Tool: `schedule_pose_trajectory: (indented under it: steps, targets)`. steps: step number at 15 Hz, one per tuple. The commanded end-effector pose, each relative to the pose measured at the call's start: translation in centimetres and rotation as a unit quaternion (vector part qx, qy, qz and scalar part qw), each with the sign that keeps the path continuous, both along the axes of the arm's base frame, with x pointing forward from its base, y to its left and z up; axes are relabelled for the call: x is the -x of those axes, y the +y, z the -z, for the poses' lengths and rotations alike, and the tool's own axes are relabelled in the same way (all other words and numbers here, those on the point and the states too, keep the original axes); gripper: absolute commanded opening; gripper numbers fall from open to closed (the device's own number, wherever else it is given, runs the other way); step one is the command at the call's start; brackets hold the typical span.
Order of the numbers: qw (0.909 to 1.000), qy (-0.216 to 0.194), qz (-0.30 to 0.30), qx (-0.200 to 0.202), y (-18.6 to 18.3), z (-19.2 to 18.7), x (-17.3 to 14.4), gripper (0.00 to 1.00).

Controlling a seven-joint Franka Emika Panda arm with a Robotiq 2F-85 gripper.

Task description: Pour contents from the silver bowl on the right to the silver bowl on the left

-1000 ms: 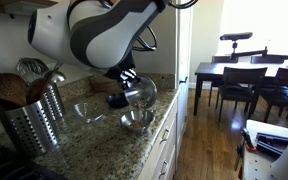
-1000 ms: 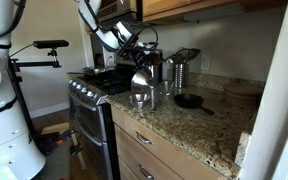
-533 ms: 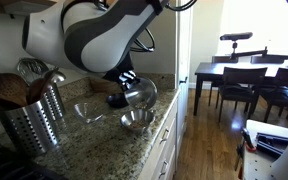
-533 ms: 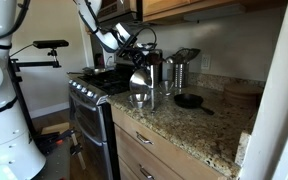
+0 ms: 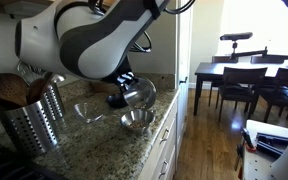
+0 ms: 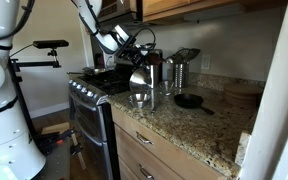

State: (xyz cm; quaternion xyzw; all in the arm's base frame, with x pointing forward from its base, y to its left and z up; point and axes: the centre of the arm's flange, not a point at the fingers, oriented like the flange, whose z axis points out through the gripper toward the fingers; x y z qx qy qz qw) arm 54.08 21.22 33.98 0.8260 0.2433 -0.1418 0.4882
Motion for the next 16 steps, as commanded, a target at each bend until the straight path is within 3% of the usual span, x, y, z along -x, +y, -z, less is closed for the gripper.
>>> schedule_pose_trajectory:
  steps: [1, 16]
  targets:
    - [0.9995, 0.001, -0.007, 0.031, 0.58, -0.47, -0.15, 0.08]
    - [0.9982, 0.007, -0.023, 0.055, 1.51, 0.19, 0.42, 0.08]
